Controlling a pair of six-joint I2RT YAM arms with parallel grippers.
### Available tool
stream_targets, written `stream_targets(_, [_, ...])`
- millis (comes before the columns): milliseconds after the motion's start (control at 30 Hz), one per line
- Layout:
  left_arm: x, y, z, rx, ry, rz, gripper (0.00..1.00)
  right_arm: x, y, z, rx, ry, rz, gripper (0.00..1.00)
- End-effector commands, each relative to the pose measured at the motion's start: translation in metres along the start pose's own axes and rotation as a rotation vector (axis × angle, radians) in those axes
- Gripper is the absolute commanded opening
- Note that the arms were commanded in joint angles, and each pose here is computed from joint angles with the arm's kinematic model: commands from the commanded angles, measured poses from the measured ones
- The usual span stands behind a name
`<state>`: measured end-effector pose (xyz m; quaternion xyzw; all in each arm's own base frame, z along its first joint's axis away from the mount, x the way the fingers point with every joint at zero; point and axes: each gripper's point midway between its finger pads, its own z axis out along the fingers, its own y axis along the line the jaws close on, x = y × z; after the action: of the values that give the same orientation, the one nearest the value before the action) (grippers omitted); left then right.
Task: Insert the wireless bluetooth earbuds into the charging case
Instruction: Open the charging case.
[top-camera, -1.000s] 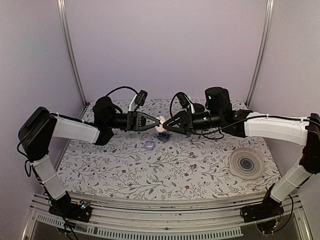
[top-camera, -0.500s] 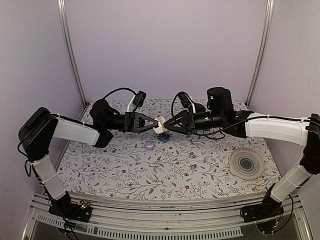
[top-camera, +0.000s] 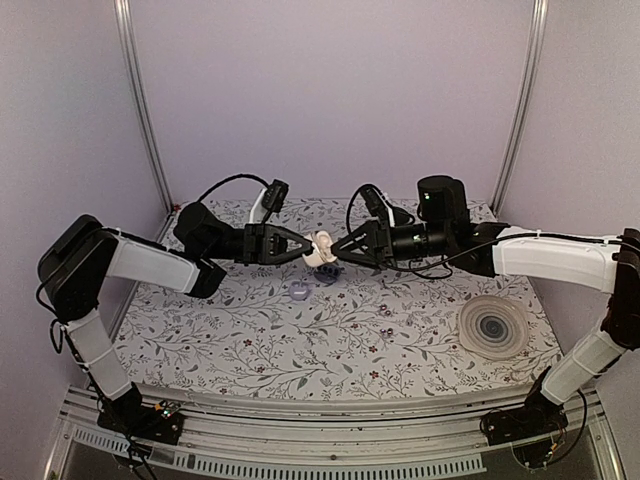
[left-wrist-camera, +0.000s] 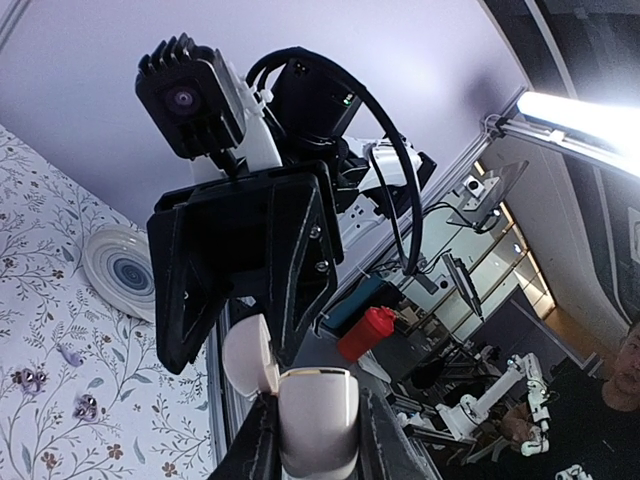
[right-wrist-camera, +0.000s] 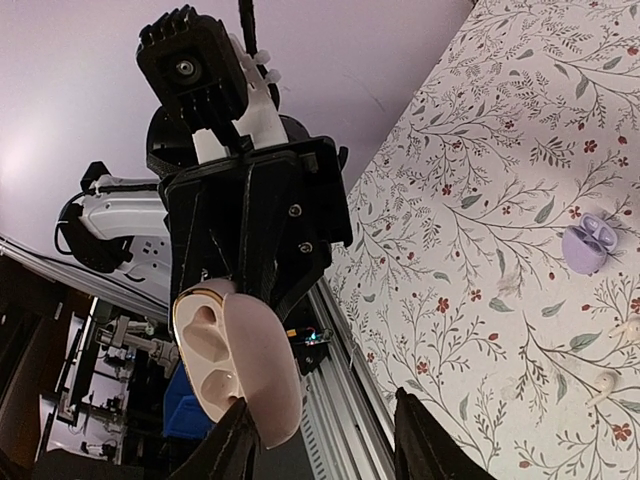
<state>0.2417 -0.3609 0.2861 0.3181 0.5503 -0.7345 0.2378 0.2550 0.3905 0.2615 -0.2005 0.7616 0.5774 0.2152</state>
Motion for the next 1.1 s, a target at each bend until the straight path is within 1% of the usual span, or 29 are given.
stream_targets(0, [0.007,-0.005,0.002,0.018,0.006,0.087,0.00,-0.001,-0.005,-0.010,0.045,-0.020,-0.013,0.51])
stream_targets(100, [0.005,0.005,0.003,-0.013,-0.019,0.082,0.00,-0.006,0.017,-0.018,0.027,-0.064,-0.107,0.64])
stream_targets(167, [0.000,0.009,0.003,-0.026,-0.062,0.071,0.00,-0.006,0.030,-0.019,0.030,-0.088,-0.179,0.71])
stream_targets(233, [-0.006,0.006,0.002,-0.015,-0.106,0.083,0.00,-0.006,0.036,-0.018,0.038,-0.115,-0.224,0.75])
stream_targets(300, [-0.012,0.004,0.001,-0.021,-0.149,0.084,0.00,-0.007,0.033,-0.017,0.055,-0.137,-0.227,0.75])
stream_targets(433, [-0.025,0.004,-0.004,-0.064,-0.255,0.093,0.00,-0.009,0.027,-0.011,0.083,-0.190,-0.218,0.73])
stream_targets(533, [-0.033,0.001,-0.007,-0.081,-0.321,0.102,0.00,-0.010,0.023,-0.005,0.108,-0.227,-0.212,0.68])
stream_targets(667, [-0.038,-0.003,-0.006,-0.093,-0.377,0.117,0.00,-0.019,0.026,-0.007,0.079,-0.298,-0.177,0.61])
stream_targets(767, [-0.040,-0.005,-0.005,-0.094,-0.399,0.119,0.00,-0.027,0.030,-0.008,0.058,-0.340,-0.151,0.56])
stream_targets(833, [-0.042,-0.009,-0.005,-0.096,-0.418,0.123,0.00,-0.030,0.032,-0.008,0.045,-0.359,-0.137,0.54])
stream_targets(933, [-0.043,-0.012,-0.005,-0.093,-0.423,0.132,0.00,-0.030,0.031,-0.004,0.037,-0.352,-0.121,0.53])
stream_targets(1067, [-0.041,-0.010,-0.005,-0.109,-0.384,0.146,0.00,-0.024,0.028,-0.008,0.049,-0.344,-0.114,0.53])
